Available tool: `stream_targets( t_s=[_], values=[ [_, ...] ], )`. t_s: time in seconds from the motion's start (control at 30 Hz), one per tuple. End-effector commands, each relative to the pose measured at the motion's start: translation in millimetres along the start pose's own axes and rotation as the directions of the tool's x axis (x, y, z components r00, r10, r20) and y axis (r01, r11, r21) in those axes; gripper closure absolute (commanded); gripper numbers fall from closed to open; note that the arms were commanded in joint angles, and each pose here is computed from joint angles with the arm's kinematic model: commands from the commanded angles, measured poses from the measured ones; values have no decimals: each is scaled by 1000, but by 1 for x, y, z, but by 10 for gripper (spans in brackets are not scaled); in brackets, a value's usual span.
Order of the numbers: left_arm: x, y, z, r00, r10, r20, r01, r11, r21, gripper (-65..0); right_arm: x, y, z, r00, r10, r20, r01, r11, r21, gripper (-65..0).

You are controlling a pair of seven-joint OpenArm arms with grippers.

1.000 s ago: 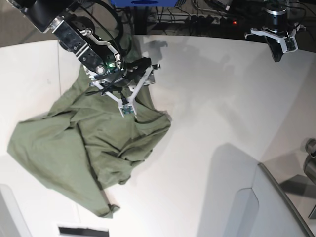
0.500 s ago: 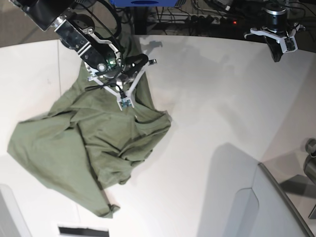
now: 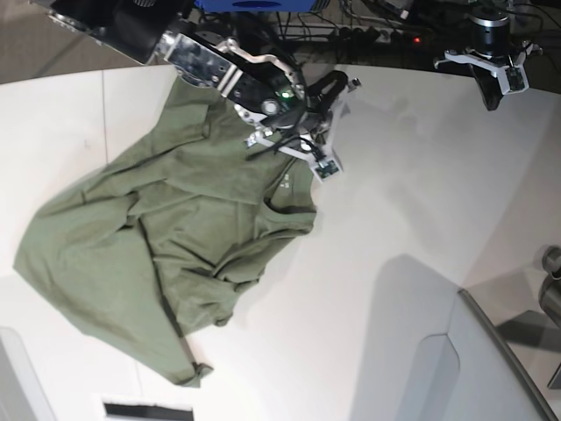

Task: Layout the t-shirt on the table in an organized manner, then fold the t-shirt properly
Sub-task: 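Pull the grasped fabric with the right gripper toward the robot's base, then regrasp the shirt near its collar with the right gripper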

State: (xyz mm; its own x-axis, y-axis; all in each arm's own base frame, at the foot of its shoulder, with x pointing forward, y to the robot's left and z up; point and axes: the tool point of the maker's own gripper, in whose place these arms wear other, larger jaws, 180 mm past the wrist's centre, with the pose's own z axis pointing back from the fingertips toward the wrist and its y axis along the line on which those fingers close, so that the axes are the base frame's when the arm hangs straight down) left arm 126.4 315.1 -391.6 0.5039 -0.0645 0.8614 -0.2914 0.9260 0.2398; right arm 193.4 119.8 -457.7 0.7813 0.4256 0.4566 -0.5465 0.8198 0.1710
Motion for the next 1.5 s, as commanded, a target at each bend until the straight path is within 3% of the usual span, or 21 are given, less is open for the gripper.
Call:
stream_targets(
  t_s=[0.0,0.13,0.23,0.43,0.6,0.67,0.73,0.8,0.93,1.03,1.13,1.27,1.47],
  values=[
    [8,5,2,999,-12,30,12,1000,5,0,9,0,-2,1000,8,12,-8,1000,-4,0],
    [7,5,2,1000,-12,29,12,1000,6,0,6,-1,-23,998,24,-50,-26,999,-32,0],
    [12,3,-2,999,-6,43,6,1000,7,0,1,16,-32,992,95,-88,-94,996,10,0],
    [13,3,-3,999,-5,46,4,1000,7,0,1,27,-32,982,165,-87,-164,986,27,-8],
    [12,3,-3,999,-5,43,4,1000,7,0,26,29,-9,983,181,-25,-179,983,49,-177],
    [6,4,-3,1000,-4,28,4,1000,10,0,45,31,9,980,195,46,-198,978,64,-228],
    [2,5,-5,1000,-1,19,1,1000,13,0,66,25,29,971,204,124,-213,975,63,-264],
    [-2,5,-6,1000,1,10,-1,1000,16,0,87,0,42,971,157,179,-165,986,30,-272],
    [-7,6,-5,1000,1,0,-1,1000,18,0,118,-86,49,968,-47,248,69,994,-79,-248],
    [-6,6,-5,1000,1,1,-1,1000,18,0,132,-147,47,946,-160,281,210,965,-160,-111],
    [-5,5,-5,1000,3,3,-3,1000,17,0,128,-180,29,963,-165,211,212,952,-223,0],
    [-3,4,-6,1000,7,8,-7,1000,18,0,123,-181,3,983,-121,138,148,967,-208,0],
    [-4,5,-6,1000,5,4,-5,1000,17,0,120,-197,-23,984,-147,100,168,952,-256,0]
  ],
)
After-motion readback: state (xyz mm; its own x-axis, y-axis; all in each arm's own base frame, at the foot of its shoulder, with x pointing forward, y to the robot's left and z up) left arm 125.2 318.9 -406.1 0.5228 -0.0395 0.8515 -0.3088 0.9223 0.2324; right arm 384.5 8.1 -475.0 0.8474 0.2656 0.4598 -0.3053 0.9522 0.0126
